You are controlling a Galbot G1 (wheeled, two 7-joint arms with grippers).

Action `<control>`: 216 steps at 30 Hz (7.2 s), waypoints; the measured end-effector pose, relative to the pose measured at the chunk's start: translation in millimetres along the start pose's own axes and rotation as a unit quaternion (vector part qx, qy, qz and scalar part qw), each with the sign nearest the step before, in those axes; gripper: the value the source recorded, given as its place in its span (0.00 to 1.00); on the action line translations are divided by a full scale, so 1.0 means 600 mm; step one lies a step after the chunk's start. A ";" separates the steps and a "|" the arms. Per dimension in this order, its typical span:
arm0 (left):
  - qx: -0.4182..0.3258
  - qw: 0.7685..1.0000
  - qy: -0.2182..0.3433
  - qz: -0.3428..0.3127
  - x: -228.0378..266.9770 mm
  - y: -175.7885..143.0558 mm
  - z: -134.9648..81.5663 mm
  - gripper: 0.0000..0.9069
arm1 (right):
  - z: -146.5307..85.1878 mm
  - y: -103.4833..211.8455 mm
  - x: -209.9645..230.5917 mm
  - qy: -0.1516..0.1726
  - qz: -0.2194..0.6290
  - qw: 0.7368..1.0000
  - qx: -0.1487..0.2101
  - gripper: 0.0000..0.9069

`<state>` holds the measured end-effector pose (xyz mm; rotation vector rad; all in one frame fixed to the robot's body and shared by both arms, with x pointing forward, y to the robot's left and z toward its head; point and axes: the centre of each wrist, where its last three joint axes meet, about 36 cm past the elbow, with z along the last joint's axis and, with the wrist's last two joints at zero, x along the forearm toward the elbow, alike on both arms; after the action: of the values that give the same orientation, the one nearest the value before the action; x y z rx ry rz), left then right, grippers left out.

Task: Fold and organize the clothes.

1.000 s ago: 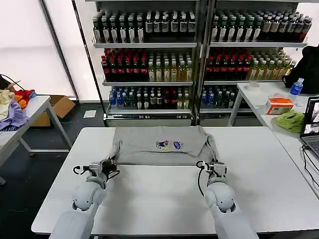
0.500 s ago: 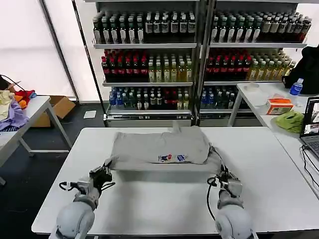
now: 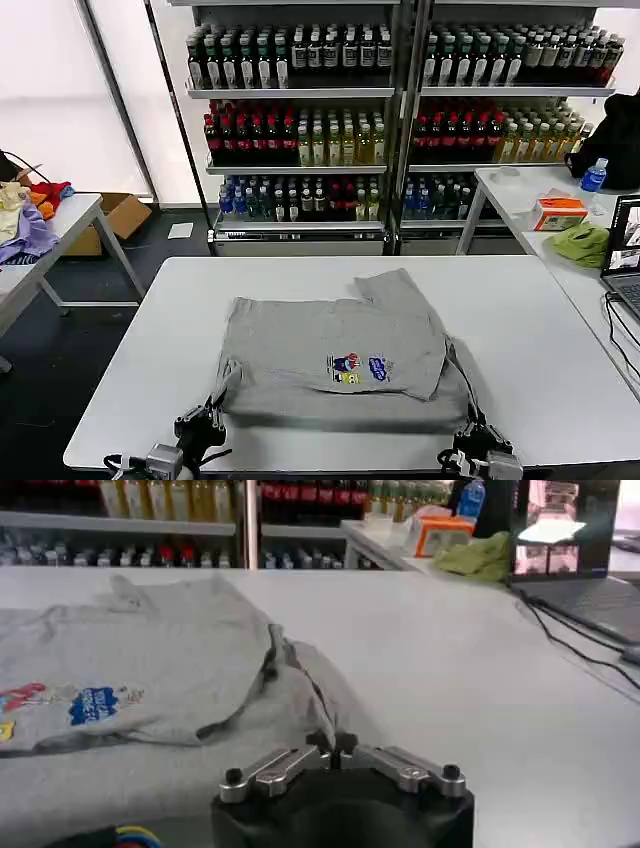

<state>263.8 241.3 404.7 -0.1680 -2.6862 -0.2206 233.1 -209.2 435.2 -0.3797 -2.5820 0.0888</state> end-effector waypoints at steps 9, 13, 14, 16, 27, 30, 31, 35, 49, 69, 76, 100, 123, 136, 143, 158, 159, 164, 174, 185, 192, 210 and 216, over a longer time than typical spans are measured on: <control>0.003 1.000 0.022 0.004 0.067 -0.026 0.009 1.00 | -0.008 -0.011 0.044 0.001 0.012 1.000 0.003 1.00; 0.005 1.000 0.026 0.012 0.091 -0.038 0.008 1.00 | -0.022 -0.014 0.056 -0.014 0.016 1.000 -0.007 1.00; 0.006 1.000 0.026 0.013 0.097 -0.040 0.006 1.00 | -0.026 -0.015 0.056 -0.020 0.017 1.000 -0.010 1.00; 0.010 1.000 0.020 0.011 0.103 -0.042 0.000 1.00 | -0.035 -0.018 0.053 -0.032 0.019 0.999 -0.016 1.00; 0.015 0.998 -0.056 -0.017 0.070 0.011 -0.066 1.00 | -0.112 -0.044 -0.037 -0.139 -0.042 0.989 -0.022 1.00; 0.010 0.997 -0.080 -0.006 0.043 0.033 -0.088 1.00 | -0.138 -0.047 -0.082 -0.156 -0.074 0.985 -0.008 1.00; 0.007 0.996 -0.087 -0.001 0.033 0.040 -0.096 1.00 | -0.148 -0.046 -0.100 -0.160 -0.084 0.984 -0.003 1.00; -0.009 0.994 -0.108 0.025 -0.015 0.070 -0.124 1.00 | -0.184 -0.033 -0.168 -0.163 -0.101 0.981 0.016 1.00; 0.018 0.992 -0.080 0.096 -0.206 0.115 -0.185 1.00 | -0.266 0.050 -0.365 -0.130 -0.093 0.986 0.054 1.00; 0.021 0.997 0.008 0.070 -0.360 0.137 -0.181 1.00 | -0.279 0.151 -0.482 -0.076 -0.099 0.990 0.063 1.00; 0.021 0.998 0.023 0.063 -0.386 0.141 -0.176 1.00 | -0.277 0.175 -0.506 -0.060 -0.104 0.991 0.062 1.00; 0.026 0.997 0.059 0.046 -0.422 0.152 -0.138 0.03 | -0.242 0.213 -0.564 -0.010 -0.108 0.993 0.051 0.00; 0.028 0.994 0.075 0.070 -0.385 0.121 -0.103 0.00 | -0.212 0.212 -0.540 0.006 -0.096 0.994 0.056 0.00; 0.037 0.997 0.031 0.062 -0.364 0.121 -0.121 0.00 | -0.231 0.214 -0.508 -0.028 -0.115 0.993 0.030 0.00; 0.038 0.998 -0.020 0.053 -0.347 0.131 -0.129 0.00 | -0.244 0.211 -0.477 -0.059 -0.126 0.990 0.029 0.00; 0.034 0.996 -0.055 0.060 -0.294 0.130 -0.128 0.00 | -0.239 0.144 -0.370 -0.107 -0.111 0.988 0.019 0.00; 0.034 0.996 -0.056 0.060 -0.289 0.129 -0.128 0.00 | -0.234 0.136 -0.361 -0.108 -0.109 0.988 0.019 0.00; 0.034 0.995 -0.059 0.067 -0.263 0.117 -0.122 0.00 | -0.209 0.100 -0.317 -0.109 -0.100 0.989 0.019 0.00; 0.026 0.995 -0.052 0.081 -0.213 0.096 -0.091 0.00 | -0.160 0.028 -0.232 -0.103 -0.078 0.992 0.012 0.00; 0.017 0.995 -0.026 0.093 -0.168 0.075 -0.045 0.00 | -0.096 -0.019 -0.182 -0.072 -0.054 0.996 0.016 0.00; 0.015 0.995 -0.011 0.096 -0.160 0.067 -0.023 0.00 | -0.066 -0.023 -0.173 -0.060 -0.049 0.997 0.022 0.00; -0.001 0.996 0.002 0.085 -0.147 0.060 0.006 1.00 | -0.023 -0.019 -0.174 -0.038 -0.041 0.998 0.031 1.00; -0.001 0.997 -0.005 0.076 -0.132 0.055 -0.007 1.00 | -0.039 -0.030 -0.152 -0.054 -0.035 0.998 0.027 1.00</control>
<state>341.7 266.2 378.3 -0.3720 -2.6684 -0.1749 315.7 -252.9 412.8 -0.2708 -2.6900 0.1567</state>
